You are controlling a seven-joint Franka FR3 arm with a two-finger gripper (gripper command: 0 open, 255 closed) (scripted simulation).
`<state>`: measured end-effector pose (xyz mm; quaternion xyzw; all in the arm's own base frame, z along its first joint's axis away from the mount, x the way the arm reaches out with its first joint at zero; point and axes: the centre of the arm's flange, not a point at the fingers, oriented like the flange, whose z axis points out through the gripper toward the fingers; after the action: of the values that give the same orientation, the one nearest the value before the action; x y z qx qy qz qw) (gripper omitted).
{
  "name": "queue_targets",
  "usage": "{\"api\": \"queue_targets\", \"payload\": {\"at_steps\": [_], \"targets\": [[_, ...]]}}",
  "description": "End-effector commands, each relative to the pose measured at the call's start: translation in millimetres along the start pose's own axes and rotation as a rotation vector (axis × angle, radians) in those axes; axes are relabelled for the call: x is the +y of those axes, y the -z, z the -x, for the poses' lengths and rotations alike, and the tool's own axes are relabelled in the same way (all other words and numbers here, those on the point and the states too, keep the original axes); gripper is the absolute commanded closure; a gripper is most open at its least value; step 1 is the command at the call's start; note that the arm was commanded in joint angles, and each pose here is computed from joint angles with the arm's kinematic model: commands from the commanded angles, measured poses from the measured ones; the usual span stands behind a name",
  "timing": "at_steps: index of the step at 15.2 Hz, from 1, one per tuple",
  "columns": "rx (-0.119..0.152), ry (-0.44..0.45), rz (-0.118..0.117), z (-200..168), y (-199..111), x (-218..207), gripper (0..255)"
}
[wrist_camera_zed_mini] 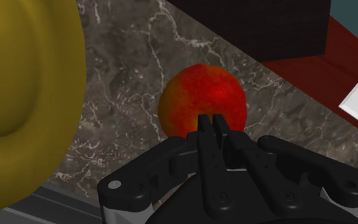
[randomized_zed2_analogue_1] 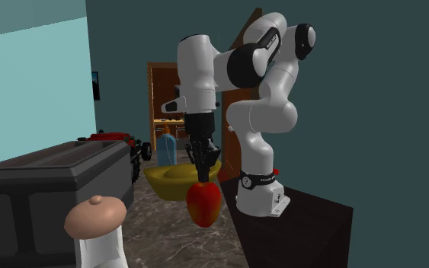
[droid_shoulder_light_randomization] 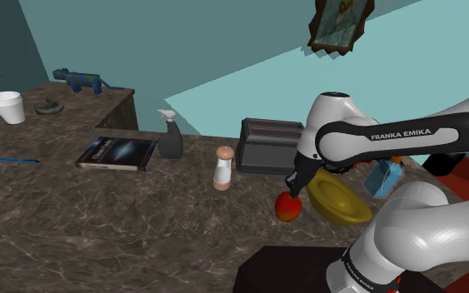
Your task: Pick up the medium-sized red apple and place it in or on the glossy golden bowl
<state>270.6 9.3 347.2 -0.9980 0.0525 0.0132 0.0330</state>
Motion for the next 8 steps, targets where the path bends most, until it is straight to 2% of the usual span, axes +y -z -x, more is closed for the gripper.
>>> {"api": "queue_targets", "payload": {"at_steps": [1, 8], "targets": [[0.000, 0.000, 0.000, 0.2, 5.2, -0.3, 255], [0.000, 0.000, 0.000, 1.3, 42.1, -2.7, 255]]}}
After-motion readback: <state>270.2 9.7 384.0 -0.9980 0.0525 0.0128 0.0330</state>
